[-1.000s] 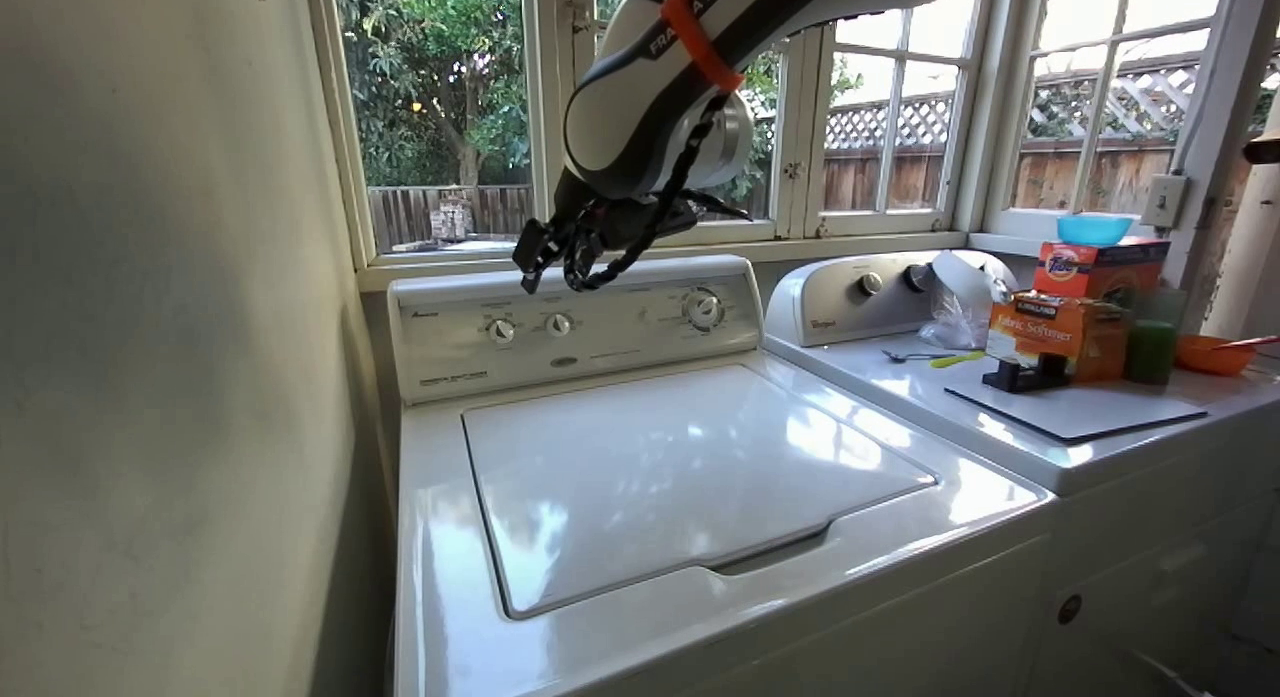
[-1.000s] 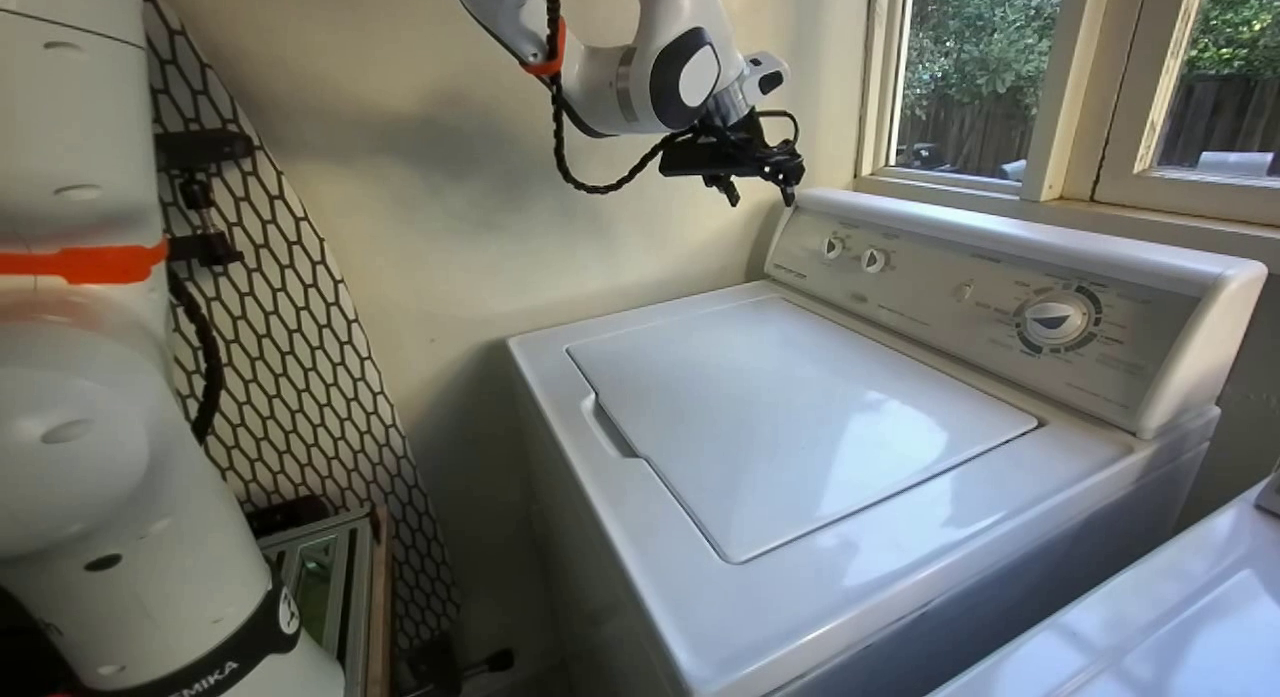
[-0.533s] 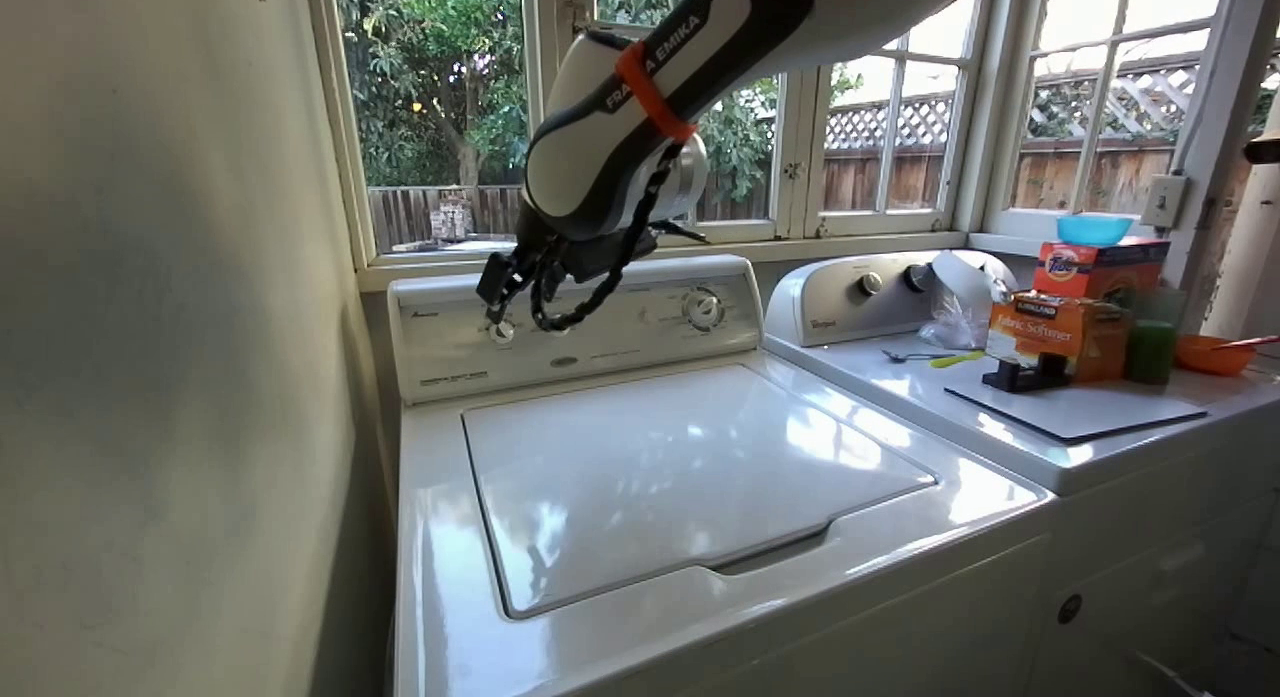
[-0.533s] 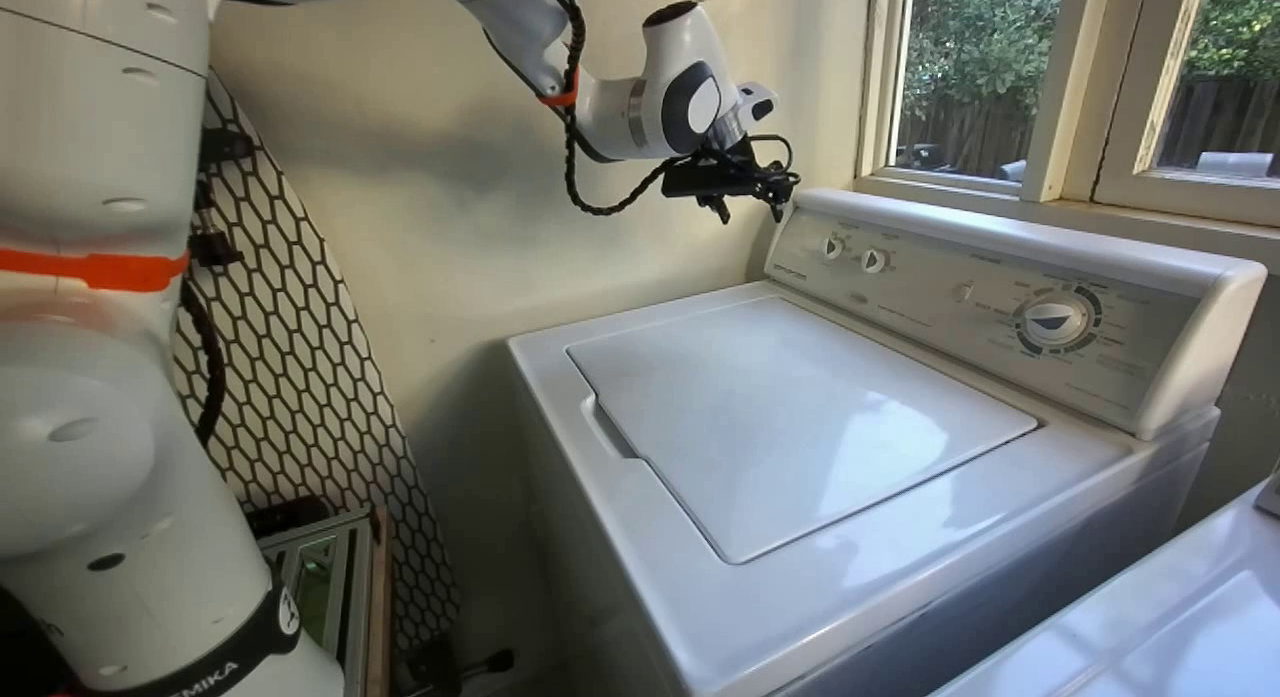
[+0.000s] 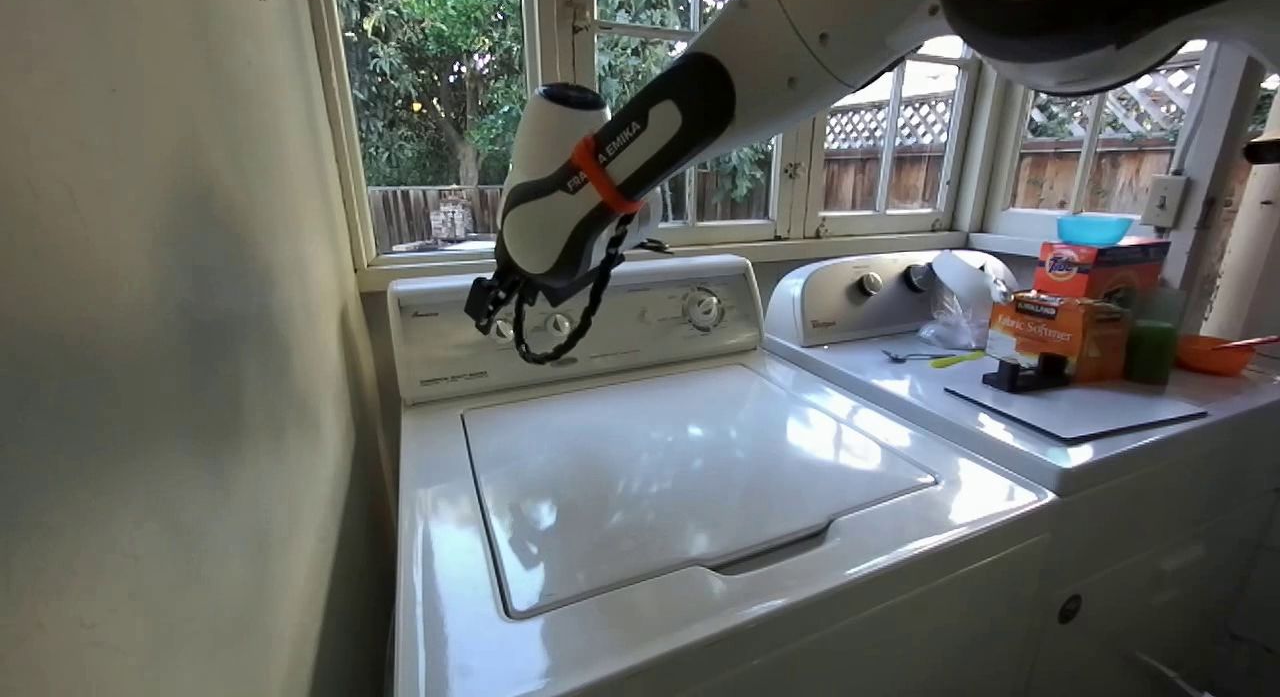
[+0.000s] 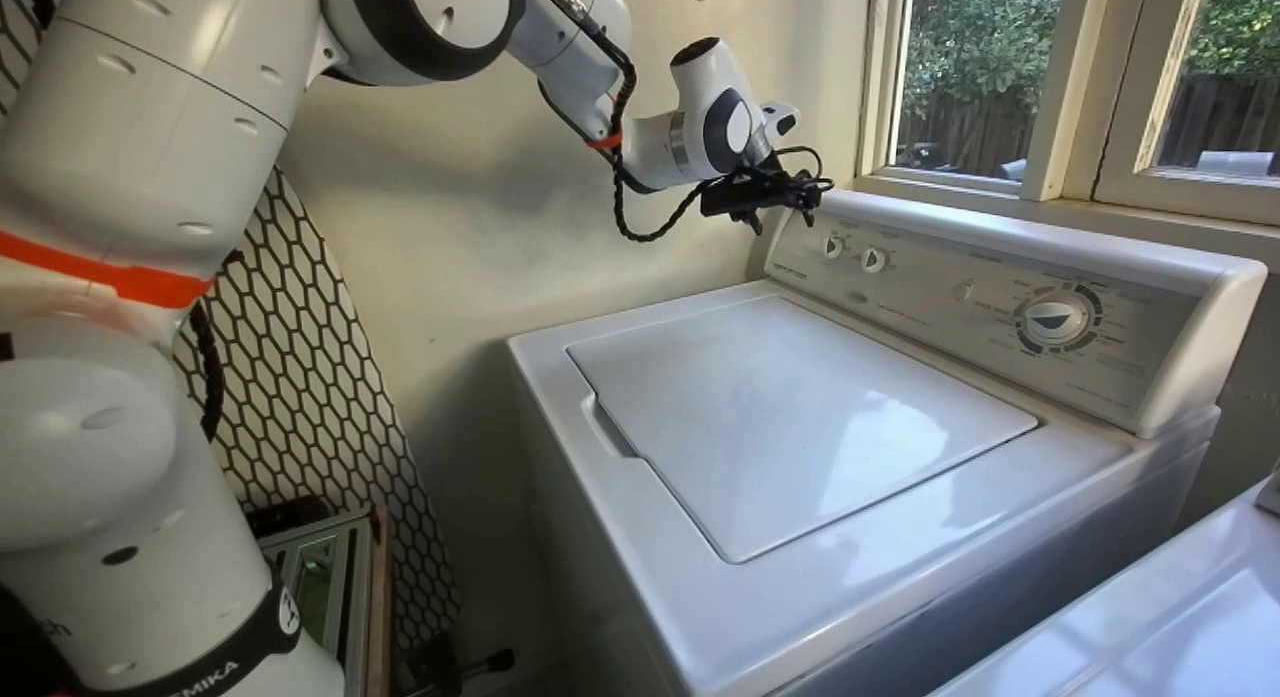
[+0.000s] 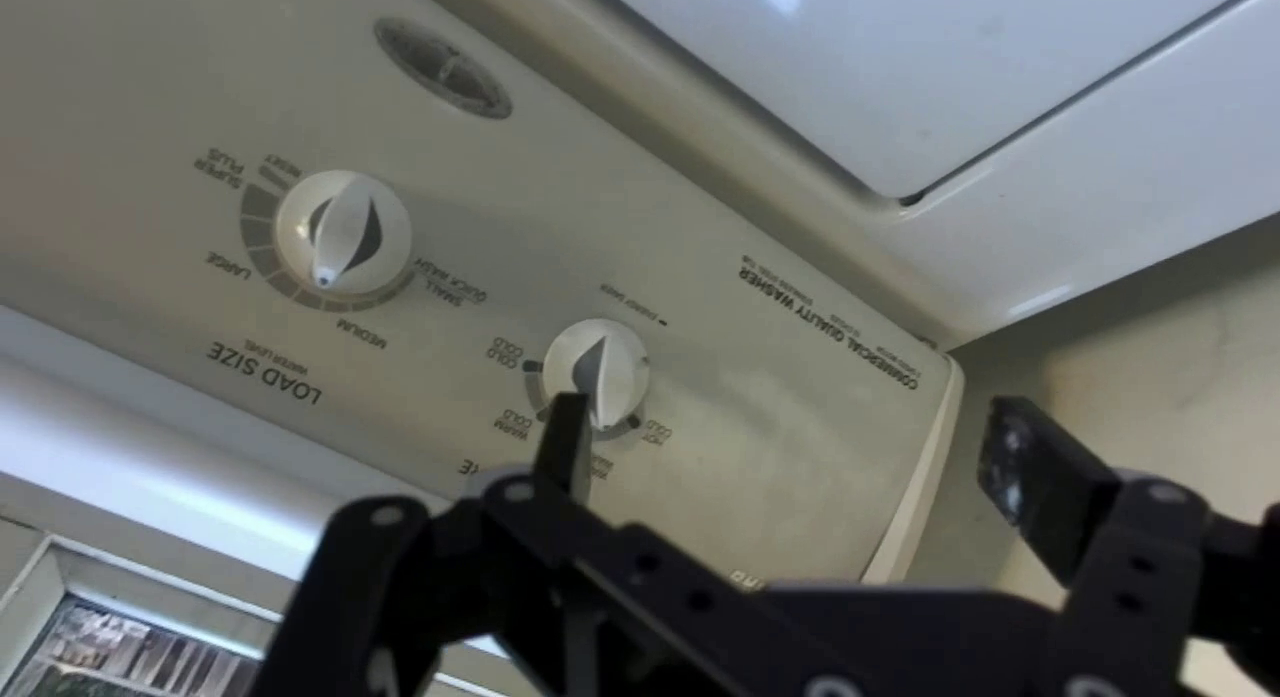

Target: Turn the knob on the far left to the right.

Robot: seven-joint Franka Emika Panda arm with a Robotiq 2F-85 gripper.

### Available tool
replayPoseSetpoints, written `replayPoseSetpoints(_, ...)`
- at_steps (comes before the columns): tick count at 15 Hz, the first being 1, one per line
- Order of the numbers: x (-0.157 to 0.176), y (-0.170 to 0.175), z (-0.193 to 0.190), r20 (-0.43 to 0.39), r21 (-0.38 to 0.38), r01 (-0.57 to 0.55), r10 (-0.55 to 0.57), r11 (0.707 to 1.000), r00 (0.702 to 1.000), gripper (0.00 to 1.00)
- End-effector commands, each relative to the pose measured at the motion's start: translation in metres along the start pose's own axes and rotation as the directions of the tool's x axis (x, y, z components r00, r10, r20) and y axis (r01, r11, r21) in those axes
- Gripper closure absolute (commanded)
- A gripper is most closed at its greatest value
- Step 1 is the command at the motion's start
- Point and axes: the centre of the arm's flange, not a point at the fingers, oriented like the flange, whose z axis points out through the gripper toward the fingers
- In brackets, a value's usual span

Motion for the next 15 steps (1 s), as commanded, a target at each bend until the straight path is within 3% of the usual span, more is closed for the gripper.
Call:
replayPoseSetpoints(1,0.022,0.005,0.028,0.008,-0.067,-0.019,0.019,0.998,1.0,0.0)
replayPoseSetpoints(7,0.027,0.003,0.052,-0.027,-0.084,-0.089,0.087,0.992,0.996,0.02)
replayPoseSetpoints(10,0.028,0.004,0.059,-0.038,-0.103,-0.127,0.124,0.987,0.992,0.23)
replayPoseSetpoints(13,0.027,0.007,0.064,-0.043,-0.117,-0.161,0.157,0.98,0.987,0.35)
replayPoseSetpoints(14,0.026,0.007,0.065,-0.044,-0.123,-0.171,0.167,0.977,0.985,0.28)
replayPoseSetpoints(15,0.026,0.008,0.066,-0.046,-0.126,-0.179,0.175,0.976,0.984,0.26)
